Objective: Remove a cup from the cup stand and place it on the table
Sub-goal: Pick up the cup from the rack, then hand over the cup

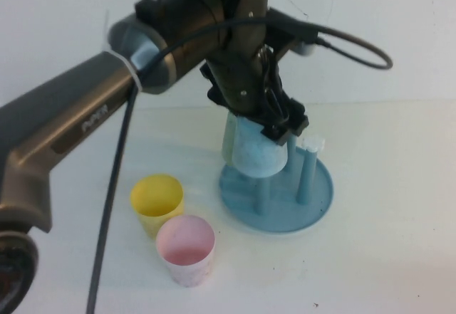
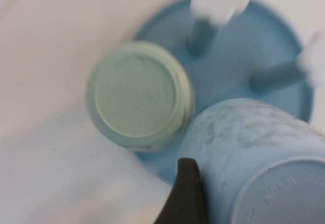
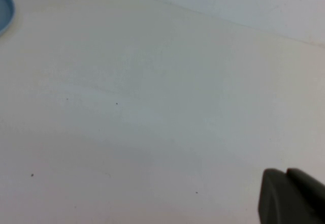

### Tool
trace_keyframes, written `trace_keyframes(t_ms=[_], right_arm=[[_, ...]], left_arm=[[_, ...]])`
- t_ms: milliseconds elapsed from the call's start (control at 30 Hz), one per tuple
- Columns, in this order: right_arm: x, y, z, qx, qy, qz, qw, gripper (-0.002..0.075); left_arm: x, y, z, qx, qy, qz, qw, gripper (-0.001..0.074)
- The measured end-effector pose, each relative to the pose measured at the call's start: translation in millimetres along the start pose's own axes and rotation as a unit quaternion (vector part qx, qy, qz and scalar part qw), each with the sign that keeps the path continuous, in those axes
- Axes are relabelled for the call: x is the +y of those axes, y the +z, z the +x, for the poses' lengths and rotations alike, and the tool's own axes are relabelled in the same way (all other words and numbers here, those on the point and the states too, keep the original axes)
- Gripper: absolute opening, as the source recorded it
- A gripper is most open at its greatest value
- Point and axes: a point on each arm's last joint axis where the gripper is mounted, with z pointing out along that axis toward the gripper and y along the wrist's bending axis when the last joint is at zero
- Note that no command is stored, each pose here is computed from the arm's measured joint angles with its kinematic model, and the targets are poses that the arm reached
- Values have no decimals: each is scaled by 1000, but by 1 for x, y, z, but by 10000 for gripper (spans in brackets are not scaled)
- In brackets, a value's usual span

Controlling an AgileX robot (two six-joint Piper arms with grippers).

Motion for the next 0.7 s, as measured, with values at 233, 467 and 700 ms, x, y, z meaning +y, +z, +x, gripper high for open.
trace_keyframes(t_ms=[233,467,700], right_arm=[[0,0,0,0,0,0,1000,-2],[0,0,0,0,0,0,1000,-2],[0,0,0,0,0,0,1000,-2]], left_arm=[[-4,-69,-5,-72,-4,10,997,559],[-6,-81,7,-41,-6,23,999,559],[-20,-48,27,15,-27,98,995,559]])
